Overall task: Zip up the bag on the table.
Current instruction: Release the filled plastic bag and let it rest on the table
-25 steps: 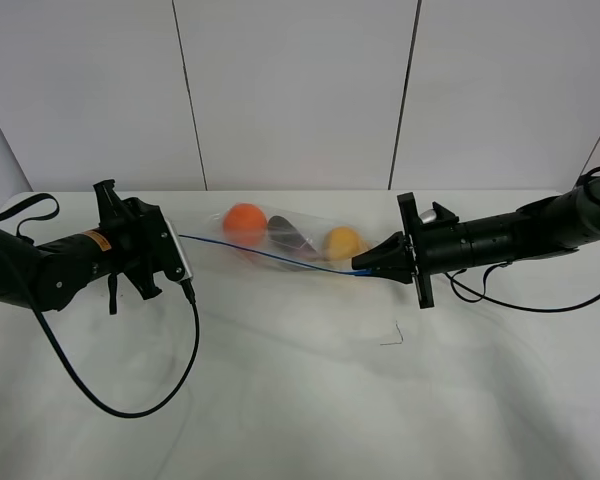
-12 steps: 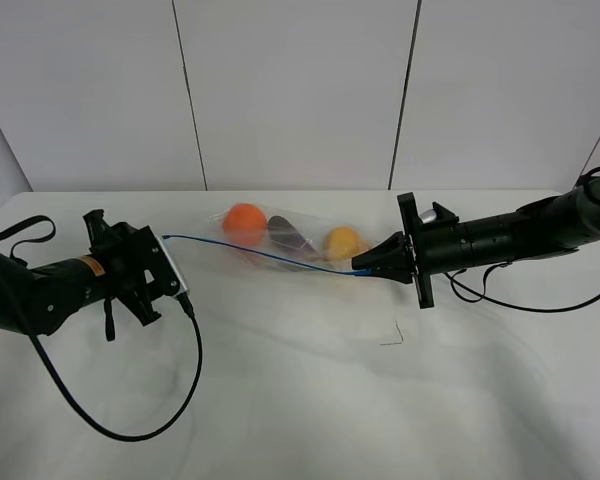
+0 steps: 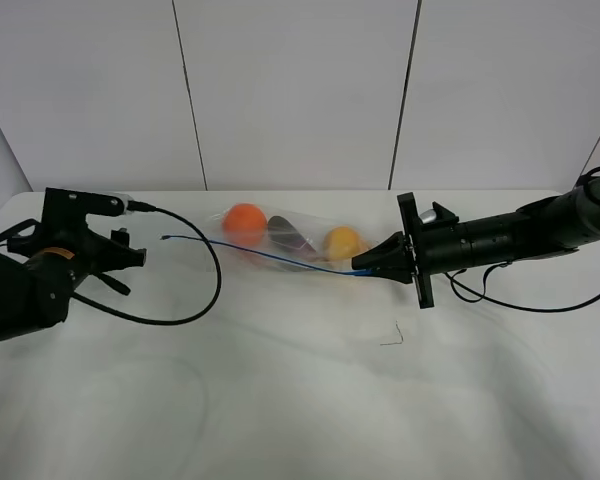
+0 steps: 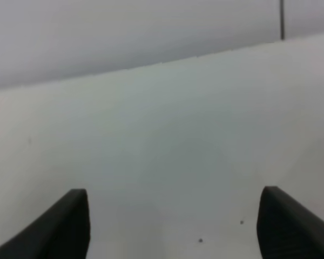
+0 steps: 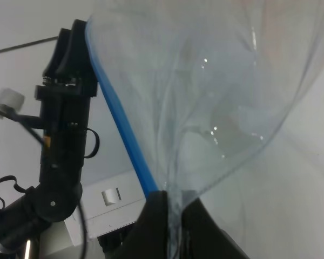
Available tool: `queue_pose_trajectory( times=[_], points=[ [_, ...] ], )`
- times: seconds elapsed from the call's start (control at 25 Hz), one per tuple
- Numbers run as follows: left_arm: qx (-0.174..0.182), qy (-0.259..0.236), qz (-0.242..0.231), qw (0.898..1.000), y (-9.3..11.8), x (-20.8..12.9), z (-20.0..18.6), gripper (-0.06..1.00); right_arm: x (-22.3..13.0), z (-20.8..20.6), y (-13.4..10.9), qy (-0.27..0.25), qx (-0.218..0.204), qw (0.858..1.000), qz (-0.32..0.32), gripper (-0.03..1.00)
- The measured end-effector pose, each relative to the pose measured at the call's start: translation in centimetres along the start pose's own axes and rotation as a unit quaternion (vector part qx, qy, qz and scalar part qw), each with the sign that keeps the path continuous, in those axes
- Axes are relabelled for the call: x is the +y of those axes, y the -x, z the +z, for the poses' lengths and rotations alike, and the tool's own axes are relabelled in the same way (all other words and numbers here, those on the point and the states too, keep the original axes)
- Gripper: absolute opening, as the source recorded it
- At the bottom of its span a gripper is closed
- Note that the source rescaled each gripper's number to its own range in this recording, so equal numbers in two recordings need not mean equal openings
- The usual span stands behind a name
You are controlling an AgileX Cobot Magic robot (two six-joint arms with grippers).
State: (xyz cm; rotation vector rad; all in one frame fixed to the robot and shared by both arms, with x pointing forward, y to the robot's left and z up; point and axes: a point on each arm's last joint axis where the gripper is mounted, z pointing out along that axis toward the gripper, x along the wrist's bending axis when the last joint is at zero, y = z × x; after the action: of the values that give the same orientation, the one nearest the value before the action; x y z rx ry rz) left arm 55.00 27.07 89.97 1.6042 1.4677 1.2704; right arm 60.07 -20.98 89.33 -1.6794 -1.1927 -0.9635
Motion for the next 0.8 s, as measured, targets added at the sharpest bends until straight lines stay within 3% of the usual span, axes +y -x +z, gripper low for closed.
queue_pose_trajectory(
  times=[0.2, 0.4, 0.52, 0.68, 0.8],
  points=[
    [-0.012, -0.025, -0.085, 0.996, 0.0, 0.3, -0.4, 1.00, 0.0, 0.0, 0.0, 0.000, 0.000, 1.000, 0.000, 0.00],
    [-0.069, -0.117, -0.124, 0.983, -0.4, 2.7, -1.3, 1.00, 0.0, 0.0, 0.0, 0.000, 0.000, 1.000, 0.000, 0.00],
    [-0.126, -0.206, -0.123, 0.962, -1.2, 4.5, -1.8, 1.00, 0.0, 0.0, 0.0, 0.000, 0.000, 1.000, 0.000, 0.00],
    [-0.200, -0.324, -0.136, 0.915, -2.4, 6.9, -2.5, 1.00, 0.0, 0.0, 0.0, 0.000, 0.000, 1.000, 0.000, 0.00],
    [-0.208, -0.378, -0.129, 0.893, -3.1, 8.5, -3.0, 1.00, 0.0, 0.0, 0.0, 0.000, 0.000, 1.000, 0.000, 0.00]
  ],
)
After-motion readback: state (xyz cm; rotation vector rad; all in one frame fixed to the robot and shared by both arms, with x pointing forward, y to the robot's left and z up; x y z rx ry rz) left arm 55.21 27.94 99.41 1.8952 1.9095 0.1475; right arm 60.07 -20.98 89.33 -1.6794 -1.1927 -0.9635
